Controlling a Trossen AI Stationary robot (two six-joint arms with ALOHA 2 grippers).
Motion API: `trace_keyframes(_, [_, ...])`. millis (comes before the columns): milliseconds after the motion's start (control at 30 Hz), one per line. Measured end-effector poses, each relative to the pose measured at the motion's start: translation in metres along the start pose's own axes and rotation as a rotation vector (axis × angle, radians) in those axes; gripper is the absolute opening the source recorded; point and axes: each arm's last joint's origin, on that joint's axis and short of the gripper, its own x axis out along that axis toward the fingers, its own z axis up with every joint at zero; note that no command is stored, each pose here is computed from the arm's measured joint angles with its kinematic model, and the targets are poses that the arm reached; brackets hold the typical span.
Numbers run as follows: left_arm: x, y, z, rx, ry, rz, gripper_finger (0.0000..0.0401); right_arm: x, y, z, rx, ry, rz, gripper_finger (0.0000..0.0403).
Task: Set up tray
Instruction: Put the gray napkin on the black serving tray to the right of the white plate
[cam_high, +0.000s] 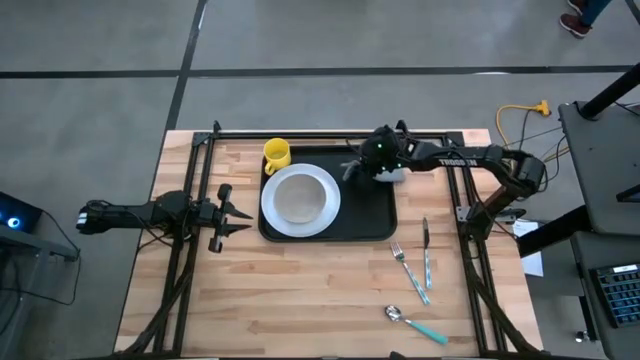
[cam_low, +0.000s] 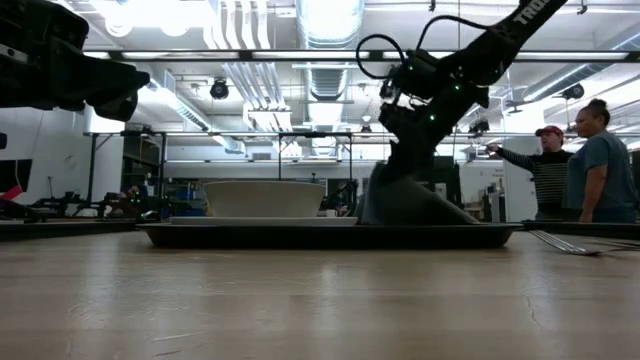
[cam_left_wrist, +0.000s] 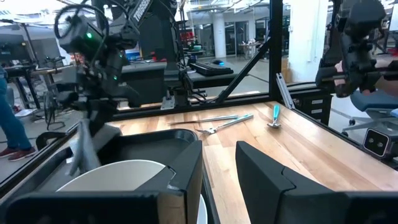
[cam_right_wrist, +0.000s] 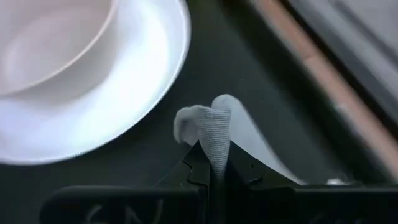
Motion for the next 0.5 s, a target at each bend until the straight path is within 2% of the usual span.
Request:
trace_keyframes(167, [0.000, 0.000, 0.000, 0.000, 0.000, 0.000, 0.0083, 0.004, 0.005, -0.017, -0.002, 0.037, 0.124, 0.0008])
trace_keyframes(367, [0.000, 0.000, 0.000, 0.000, 0.000, 0.000, 0.0083, 0.006, 0.012, -0.034, 0.001, 0.056, 0.382, 0.0008])
trace_keyframes(500, [0.000, 0.000, 0.000, 0.000, 0.000, 0.000, 0.0083, 0.006, 0.016, -0.040, -0.002, 0.070, 0.490, 0.0008])
